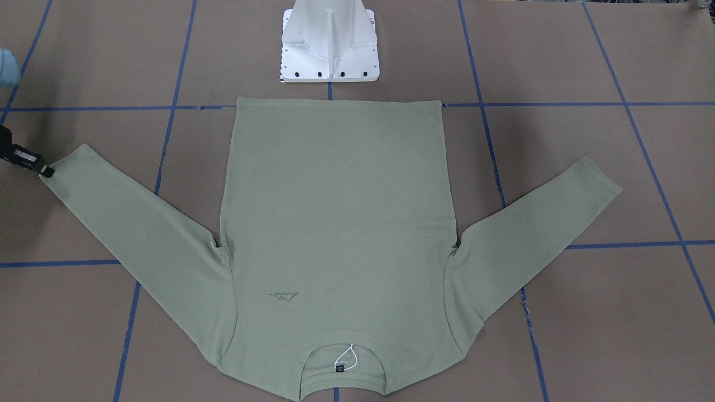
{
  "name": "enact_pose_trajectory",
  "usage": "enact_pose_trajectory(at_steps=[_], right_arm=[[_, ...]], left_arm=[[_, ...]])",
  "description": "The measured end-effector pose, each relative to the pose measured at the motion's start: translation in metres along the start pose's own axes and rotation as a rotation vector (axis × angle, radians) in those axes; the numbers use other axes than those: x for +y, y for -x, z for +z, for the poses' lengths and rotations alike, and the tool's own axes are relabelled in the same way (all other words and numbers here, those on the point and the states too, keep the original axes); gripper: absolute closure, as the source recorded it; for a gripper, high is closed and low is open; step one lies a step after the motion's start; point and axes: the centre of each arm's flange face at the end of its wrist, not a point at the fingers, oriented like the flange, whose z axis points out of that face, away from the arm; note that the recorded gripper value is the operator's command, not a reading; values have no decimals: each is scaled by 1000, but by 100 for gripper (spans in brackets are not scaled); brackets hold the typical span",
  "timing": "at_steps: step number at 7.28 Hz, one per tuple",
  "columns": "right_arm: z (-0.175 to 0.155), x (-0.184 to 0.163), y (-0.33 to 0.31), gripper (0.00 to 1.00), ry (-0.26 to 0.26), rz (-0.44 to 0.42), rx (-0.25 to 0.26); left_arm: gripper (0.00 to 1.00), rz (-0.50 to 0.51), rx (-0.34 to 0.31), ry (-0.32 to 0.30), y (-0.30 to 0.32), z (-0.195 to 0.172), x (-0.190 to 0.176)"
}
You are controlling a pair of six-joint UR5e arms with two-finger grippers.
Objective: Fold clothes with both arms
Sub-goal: 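Reach the right gripper across the shirt toward the shoulder beside the collar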
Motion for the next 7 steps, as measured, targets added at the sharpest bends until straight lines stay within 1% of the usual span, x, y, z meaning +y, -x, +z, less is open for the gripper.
enact_pose_trajectory(at_steps=[1, 2, 3, 4, 5, 6, 7], right_arm=[[-7, -2, 27, 100, -10, 0, -33], [-11, -10, 69, 100, -21, 21, -78], [-14, -23, 128, 100, -24, 49, -117], [-19, -38, 201, 100, -20, 78, -136], [-30, -49, 289, 100, -18, 113, -134], [-45, -52, 370, 100, -32, 136, -125], [-57, -49, 448, 100, -63, 150, -125]], left_arm=[[0, 0, 0, 0, 0, 0, 0], [0, 1, 0, 0, -1, 0, 0], [0, 2, 0, 0, -1, 0, 0], [0, 3, 1, -1, -1, 0, -1], [0, 5, 2, -3, -2, -1, -1], [0, 8, 2, -5, -4, -2, -2], [0, 10, 2, -7, -5, -3, -2]])
